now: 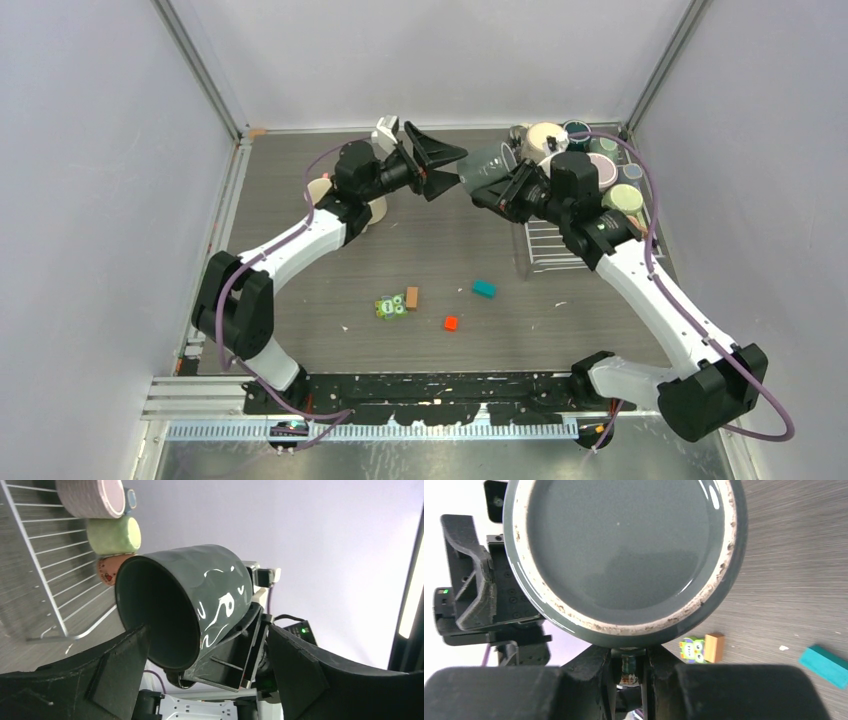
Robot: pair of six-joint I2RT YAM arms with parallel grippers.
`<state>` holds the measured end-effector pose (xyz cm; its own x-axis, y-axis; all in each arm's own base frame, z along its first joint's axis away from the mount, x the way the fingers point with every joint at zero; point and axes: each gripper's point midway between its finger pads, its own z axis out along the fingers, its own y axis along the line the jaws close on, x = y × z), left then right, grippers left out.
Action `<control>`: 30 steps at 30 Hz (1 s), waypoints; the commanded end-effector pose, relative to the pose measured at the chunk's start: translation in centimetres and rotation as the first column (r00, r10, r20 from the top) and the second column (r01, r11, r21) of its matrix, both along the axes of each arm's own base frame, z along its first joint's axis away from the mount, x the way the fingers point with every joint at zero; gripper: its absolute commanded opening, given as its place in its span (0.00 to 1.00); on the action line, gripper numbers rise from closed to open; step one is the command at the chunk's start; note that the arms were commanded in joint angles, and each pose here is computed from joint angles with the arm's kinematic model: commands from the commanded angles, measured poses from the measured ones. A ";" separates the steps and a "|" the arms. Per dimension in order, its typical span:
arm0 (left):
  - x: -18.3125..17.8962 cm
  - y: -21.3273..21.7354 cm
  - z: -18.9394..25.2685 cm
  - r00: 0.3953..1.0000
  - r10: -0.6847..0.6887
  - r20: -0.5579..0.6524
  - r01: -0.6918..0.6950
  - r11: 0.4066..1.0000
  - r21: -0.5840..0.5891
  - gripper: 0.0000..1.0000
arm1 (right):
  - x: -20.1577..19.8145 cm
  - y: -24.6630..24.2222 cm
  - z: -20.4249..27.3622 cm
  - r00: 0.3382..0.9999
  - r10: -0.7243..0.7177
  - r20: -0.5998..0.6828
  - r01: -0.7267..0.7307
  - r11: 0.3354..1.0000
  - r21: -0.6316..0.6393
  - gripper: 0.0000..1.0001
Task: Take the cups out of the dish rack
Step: Unload the cup from the dish rack, then place the cup at the center of the board.
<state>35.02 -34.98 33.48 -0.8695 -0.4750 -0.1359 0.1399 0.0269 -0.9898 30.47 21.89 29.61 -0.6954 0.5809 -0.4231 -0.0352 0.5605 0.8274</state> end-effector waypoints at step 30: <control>-2.9 2.2 7.9 0.992 -0.048 0.115 0.064 0.989 -0.135 0.00 | -1.5 6.0 6.4 0.927 0.295 0.230 -0.363 0.860 0.359 0.01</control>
<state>33.81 -33.57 37.84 -0.8868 -0.4547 -0.0831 0.1529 -0.1189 -0.9811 29.63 27.75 33.01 -0.8476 0.4843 -0.2170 -0.1571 0.1615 0.9743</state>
